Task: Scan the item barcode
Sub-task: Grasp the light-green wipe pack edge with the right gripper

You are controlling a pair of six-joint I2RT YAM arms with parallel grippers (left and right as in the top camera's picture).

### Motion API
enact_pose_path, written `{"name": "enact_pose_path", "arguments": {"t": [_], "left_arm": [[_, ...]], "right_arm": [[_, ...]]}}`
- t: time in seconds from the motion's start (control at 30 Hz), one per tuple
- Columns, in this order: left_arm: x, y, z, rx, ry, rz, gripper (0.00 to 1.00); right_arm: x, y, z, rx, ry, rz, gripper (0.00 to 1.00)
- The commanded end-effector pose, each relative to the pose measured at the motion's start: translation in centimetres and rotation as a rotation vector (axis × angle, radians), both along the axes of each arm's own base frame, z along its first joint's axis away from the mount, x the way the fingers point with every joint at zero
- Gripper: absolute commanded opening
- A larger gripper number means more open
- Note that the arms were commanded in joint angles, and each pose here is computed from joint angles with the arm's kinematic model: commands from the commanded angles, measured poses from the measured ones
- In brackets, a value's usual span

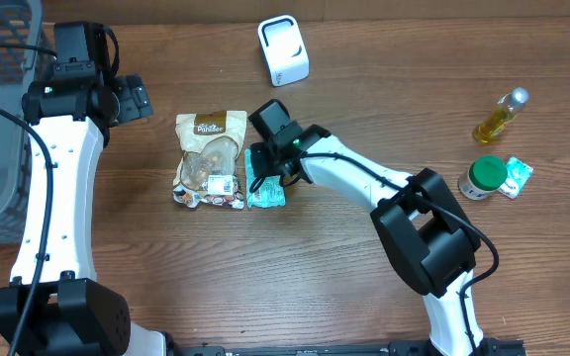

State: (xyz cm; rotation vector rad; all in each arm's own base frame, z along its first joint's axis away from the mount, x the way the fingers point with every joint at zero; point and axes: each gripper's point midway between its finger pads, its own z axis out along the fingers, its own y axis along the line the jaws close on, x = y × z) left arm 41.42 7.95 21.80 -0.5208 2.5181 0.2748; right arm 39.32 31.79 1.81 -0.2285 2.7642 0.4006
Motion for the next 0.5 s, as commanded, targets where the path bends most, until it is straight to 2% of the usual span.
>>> {"name": "enact_pose_path", "arguments": {"t": [0.0,0.17,0.47], "left_arm": [[0.1,-0.1,0.0,0.017,0.009,-0.018,1.0],[0.1,-0.1,0.0,0.017,0.009,-0.018,1.0],[0.1,-0.1,0.0,0.017,0.009,-0.018,1.0]], "right_arm": [[0.9,-4.2,-1.5,-0.075,0.045,-0.091,0.04],[1.4,-6.2,-0.7,-0.063,0.076,-0.169,0.05],[1.8,-8.7,4.2,-0.033,0.045,-0.221,0.07]]}}
